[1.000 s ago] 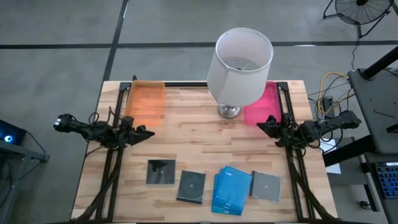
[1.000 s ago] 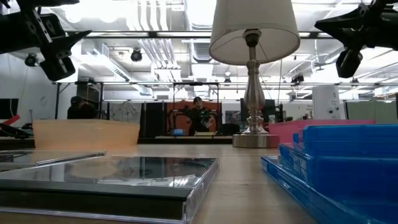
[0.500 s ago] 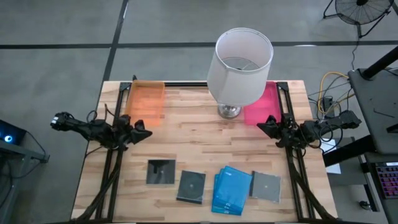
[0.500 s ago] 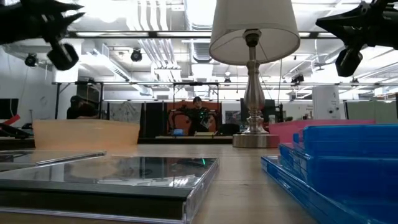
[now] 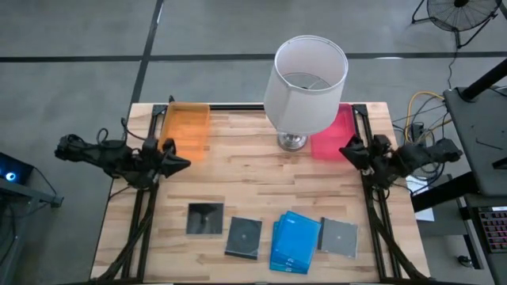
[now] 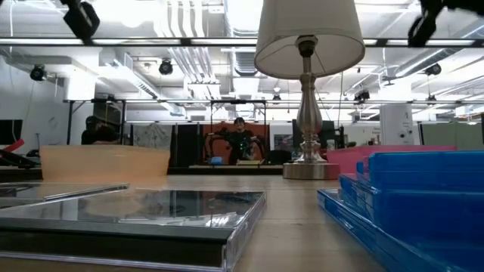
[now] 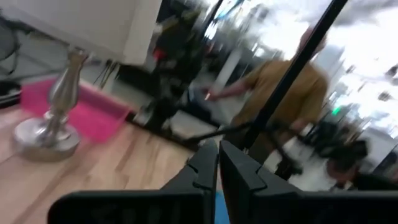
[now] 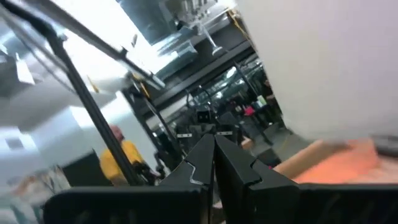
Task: Pick & place jewel cases by type
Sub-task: Put the blue cd case into the orange bin
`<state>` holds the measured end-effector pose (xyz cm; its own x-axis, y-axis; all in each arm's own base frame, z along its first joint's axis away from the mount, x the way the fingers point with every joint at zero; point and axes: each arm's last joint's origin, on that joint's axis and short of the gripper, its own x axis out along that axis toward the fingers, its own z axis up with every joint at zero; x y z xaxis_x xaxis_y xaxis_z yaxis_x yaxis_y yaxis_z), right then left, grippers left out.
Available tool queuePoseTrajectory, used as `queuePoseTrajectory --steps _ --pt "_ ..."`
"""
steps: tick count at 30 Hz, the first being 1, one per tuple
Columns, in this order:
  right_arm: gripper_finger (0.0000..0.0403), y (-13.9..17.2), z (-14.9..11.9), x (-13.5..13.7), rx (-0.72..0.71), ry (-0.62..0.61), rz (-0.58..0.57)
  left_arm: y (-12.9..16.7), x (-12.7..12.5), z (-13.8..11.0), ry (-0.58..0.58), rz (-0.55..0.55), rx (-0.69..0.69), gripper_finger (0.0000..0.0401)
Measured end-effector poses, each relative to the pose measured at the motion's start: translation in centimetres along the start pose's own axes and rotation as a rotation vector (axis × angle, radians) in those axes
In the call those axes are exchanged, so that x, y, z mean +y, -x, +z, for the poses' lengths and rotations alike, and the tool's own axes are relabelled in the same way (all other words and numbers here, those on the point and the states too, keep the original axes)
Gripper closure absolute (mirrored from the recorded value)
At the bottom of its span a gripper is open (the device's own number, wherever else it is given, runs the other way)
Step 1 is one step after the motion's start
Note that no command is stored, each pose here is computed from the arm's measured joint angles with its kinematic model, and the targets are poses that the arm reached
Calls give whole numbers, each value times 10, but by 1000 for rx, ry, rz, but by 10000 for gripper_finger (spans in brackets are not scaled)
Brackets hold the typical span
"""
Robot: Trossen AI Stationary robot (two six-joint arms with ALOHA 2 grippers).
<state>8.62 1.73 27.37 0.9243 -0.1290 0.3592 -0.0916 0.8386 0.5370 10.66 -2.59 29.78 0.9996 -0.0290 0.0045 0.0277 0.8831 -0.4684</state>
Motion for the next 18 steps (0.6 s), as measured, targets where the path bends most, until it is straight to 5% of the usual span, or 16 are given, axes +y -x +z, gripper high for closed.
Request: queuePoseTrajectory --steps 9,18 --pt "394 -40 43 42 272 163 -76 -26 -31 42 -131 45 96 401" --pt "394 -89 55 78 466 201 -28 -46 -43 51 -157 39 133 401"
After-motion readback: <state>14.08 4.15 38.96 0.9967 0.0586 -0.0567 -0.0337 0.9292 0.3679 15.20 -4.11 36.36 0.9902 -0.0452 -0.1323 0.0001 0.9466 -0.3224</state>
